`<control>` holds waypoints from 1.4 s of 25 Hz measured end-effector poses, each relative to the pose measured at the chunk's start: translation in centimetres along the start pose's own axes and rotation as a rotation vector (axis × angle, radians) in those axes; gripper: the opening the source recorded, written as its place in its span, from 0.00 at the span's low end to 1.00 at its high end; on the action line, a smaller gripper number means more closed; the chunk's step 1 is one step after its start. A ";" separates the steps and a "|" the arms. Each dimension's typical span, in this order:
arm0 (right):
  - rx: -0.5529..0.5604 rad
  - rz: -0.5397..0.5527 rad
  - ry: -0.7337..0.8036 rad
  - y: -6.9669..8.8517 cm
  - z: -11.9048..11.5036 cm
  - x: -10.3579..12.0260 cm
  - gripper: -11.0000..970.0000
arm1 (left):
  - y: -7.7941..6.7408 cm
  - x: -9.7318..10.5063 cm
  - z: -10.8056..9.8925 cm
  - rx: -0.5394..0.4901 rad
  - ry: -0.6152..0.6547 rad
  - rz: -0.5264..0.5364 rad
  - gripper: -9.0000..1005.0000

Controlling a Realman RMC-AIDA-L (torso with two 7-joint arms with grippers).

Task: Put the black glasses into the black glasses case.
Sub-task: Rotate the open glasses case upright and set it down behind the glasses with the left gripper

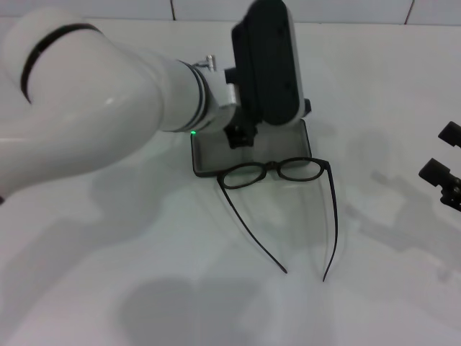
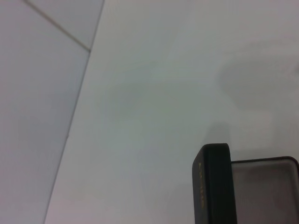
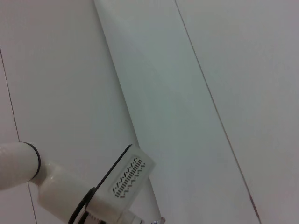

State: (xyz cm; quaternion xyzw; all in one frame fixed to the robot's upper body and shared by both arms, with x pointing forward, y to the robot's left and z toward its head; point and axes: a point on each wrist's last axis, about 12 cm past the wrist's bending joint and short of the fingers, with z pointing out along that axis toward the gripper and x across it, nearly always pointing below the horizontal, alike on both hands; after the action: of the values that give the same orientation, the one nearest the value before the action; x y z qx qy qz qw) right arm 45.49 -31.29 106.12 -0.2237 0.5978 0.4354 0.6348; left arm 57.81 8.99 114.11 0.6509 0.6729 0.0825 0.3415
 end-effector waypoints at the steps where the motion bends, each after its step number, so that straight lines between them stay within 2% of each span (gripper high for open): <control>1: 0.000 -0.001 0.000 0.0 0.0 0.0 0.82 | -0.2 -0.2 0.1 0.003 -0.003 0.017 0.24; 11: -0.002 0.000 0.003 0.0 0.2 0.1 0.81 | -0.8 -1.1 0.5 0.000 -0.028 0.113 0.24; 22: -0.003 0.001 0.006 0.0 0.2 0.1 0.80 | -1.0 -1.0 1.7 -0.002 -0.018 0.149 0.26; 29: -0.004 0.002 0.009 0.0 0.2 0.1 0.80 | -1.3 -1.1 1.7 -0.007 -0.032 0.168 0.26; 34: -0.003 0.002 0.009 0.0 0.2 0.2 0.80 | -1.2 -1.4 1.5 -0.010 -0.038 0.174 0.43; 35: -0.002 0.002 0.009 0.0 0.2 0.2 0.79 | -1.2 -1.6 1.4 -0.013 -0.045 0.175 0.43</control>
State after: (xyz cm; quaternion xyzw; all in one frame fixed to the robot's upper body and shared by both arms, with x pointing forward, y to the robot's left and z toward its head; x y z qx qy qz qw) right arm 45.55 -31.12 105.99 -0.2260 0.6005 0.4355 0.6314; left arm 57.50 6.92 113.00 0.7066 0.6051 0.1020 0.3522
